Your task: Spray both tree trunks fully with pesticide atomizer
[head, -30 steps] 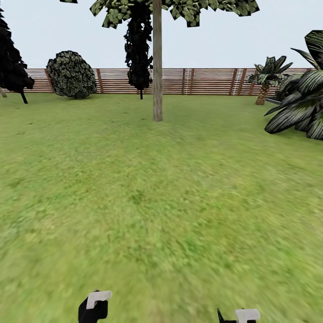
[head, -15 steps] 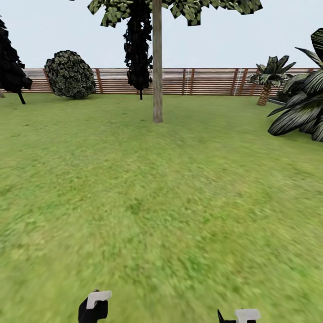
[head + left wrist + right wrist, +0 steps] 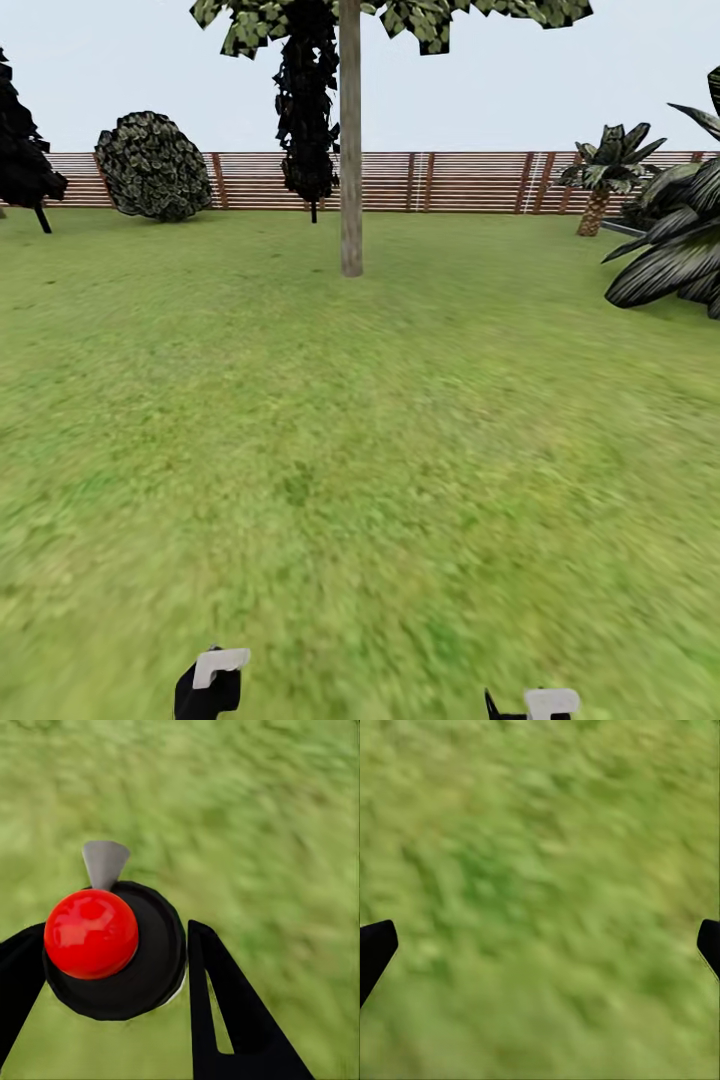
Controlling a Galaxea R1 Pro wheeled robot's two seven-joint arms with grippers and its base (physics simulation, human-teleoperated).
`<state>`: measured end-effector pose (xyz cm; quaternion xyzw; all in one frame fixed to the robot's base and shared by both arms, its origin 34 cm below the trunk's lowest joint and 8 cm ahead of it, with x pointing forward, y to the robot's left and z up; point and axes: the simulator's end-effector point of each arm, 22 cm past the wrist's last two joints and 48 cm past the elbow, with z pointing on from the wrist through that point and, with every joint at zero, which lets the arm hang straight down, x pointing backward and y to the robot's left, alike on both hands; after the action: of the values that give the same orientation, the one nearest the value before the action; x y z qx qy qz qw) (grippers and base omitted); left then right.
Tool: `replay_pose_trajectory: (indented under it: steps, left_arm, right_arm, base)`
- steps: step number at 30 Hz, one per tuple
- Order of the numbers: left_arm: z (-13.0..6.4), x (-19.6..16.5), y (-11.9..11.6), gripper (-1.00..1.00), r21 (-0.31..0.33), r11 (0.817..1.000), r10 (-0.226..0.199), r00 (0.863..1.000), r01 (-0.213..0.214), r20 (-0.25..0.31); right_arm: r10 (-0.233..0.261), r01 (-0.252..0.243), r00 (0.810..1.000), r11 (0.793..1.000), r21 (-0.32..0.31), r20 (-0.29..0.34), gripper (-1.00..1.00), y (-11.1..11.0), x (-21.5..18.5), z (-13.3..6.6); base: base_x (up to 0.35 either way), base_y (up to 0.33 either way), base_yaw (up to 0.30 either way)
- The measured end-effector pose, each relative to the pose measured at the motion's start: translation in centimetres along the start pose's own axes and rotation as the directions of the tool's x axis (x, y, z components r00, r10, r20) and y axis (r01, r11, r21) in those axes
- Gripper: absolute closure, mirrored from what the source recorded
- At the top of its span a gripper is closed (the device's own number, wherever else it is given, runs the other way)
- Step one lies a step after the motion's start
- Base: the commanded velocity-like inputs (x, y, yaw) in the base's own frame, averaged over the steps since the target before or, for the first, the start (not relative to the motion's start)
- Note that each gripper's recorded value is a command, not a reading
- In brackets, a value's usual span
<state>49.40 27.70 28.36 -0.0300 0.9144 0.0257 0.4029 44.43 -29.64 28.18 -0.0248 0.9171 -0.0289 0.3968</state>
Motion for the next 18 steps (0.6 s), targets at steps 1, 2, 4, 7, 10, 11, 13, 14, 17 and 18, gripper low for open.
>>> replay_pose_trajectory:
  steps: [1,2,4,7,10,11,13,14,17,18]
  left_arm:
    - [0.01,-0.02,0.02,1.0,0.0,1.0,0.0,1.0,0.0,0.0]
    - [0.0,0.0,-0.01,1.0,0.0,1.0,0.0,1.0,0.0,0.0]
    - [0.0,0.01,-0.02,1.0,0.0,1.0,0.0,1.0,0.0,0.0]
    - [-0.01,0.01,-0.05,1.0,0.001,1.0,0.0,1.0,0.0,0.0]
    - [0.01,-0.02,-0.01,1.0,0.0,1.0,0.0,1.0,0.0,0.0]
    - [0.0,0.0,-0.02,1.0,0.0,1.0,-0.001,1.0,0.001,0.0]
    - [0.0,0.0,-0.04,1.0,0.0,1.0,-0.001,1.0,0.001,0.0]
    - [-0.01,0.02,-0.04,1.0,0.0,1.0,-0.001,1.0,0.001,0.0]
    - [0.0,0.01,-0.04,1.0,0.0,1.0,-0.002,1.0,0.002,0.0]
    - [0.0,0.0,-0.04,1.0,0.0,1.0,-0.002,1.0,0.002,0.0]
  right_arm:
    - [0.0,0.0,1.0,1.0,0.0,0.0,-1.0,-0.01,0.0,0.0]
    - [0.0,0.0,1.0,1.0,-0.001,0.0,-1.0,-0.01,0.0,0.0]
    - [0.0,0.0,1.0,1.0,-0.001,0.0,-1.0,-0.02,0.0,0.0]
    - [-0.001,0.001,1.0,1.0,0.0,0.0,-1.0,-0.04,0.0,0.0]
    - [-0.001,0.001,1.0,1.0,0.0,0.0,-1.0,-0.04,0.0,0.0]
    - [-0.001,0.001,1.0,1.0,0.001,0.0,-1.0,-0.06,0.0,0.0]
    - [-0.001,0.001,1.0,1.0,0.0,0.0,-1.0,-0.05,0.0,0.0]
    - [-0.001,0.001,1.0,1.0,0.001,0.0,-1.0,-0.05,0.0,0.0]
    - [-0.001,0.001,1.0,1.0,0.0,0.0,-1.0,-0.04,0.0,0.0]
    - [-0.001,0.001,1.0,1.0,0.0,0.0,-1.0,-0.05,0.0,0.0]
  base:
    - [0.341,0.0,0.0]
    - [0.341,0.0,0.0]
    - [0.341,0.0,0.0]
    - [0.341,0.0,0.0]
    - [0.341,0.0,0.0]
    - [0.341,0.0,0.0]
    - [0.341,0.0,0.0]
    - [0.341,0.0,0.0]
    - [0.341,0.0,0.0]
    - [0.341,0.0,0.0]
